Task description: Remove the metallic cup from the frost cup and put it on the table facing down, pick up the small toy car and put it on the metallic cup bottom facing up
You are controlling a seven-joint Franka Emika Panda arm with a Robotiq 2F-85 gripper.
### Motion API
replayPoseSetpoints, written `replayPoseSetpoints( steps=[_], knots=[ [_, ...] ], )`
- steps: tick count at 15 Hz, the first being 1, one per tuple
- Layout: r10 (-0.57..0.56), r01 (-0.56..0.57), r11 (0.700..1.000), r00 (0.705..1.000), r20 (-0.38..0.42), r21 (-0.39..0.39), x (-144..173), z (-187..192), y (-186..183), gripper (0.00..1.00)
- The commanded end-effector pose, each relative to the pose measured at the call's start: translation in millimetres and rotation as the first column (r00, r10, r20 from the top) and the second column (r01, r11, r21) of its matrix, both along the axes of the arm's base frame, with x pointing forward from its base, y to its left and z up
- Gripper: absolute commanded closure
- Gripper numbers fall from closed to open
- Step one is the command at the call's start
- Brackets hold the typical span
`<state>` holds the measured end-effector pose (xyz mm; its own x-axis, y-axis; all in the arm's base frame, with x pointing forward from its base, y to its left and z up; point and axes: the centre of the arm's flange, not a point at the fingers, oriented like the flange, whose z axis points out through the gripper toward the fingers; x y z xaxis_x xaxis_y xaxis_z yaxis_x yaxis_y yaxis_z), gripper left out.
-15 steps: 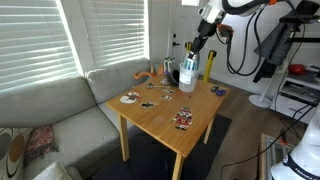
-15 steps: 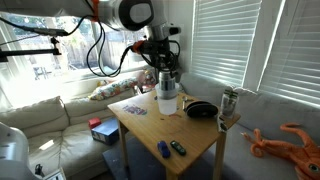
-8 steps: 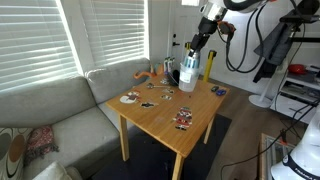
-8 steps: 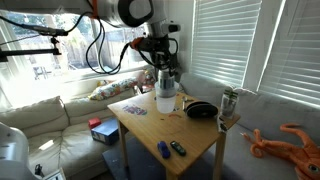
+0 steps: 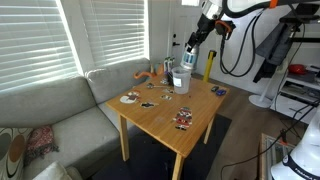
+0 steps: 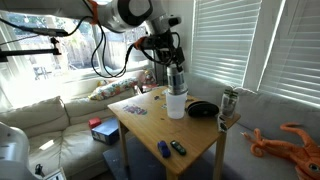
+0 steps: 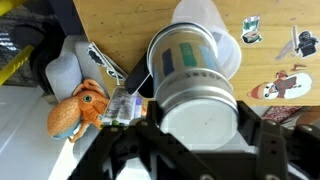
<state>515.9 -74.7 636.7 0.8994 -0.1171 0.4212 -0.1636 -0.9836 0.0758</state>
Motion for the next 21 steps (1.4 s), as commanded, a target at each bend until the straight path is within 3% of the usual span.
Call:
replayPoseSetpoints(
  steps=[1, 6, 12, 16, 21],
  knots=[
    [-0.059, 0.058, 0.998, 0.998, -0.036, -0.005, -3.9, -15.2, 2.4, 0.49],
    [-0.080, 0.081, 0.997, 0.997, -0.013, 0.011, -9.8, -4.6, 5.1, 0.49],
    [0.016, -0.017, 0.999, 0.999, 0.035, 0.035, -50.3, 47.2, 38.8, 0.49],
    [0.157, -0.146, 0.983, 0.983, -0.098, 0.107, -85.5, 44.5, 78.0, 0.49],
    [0.330, -0.316, 0.944, 0.923, -0.197, 0.098, -105.0, -5.2, 102.3, 0.49]
  ],
)
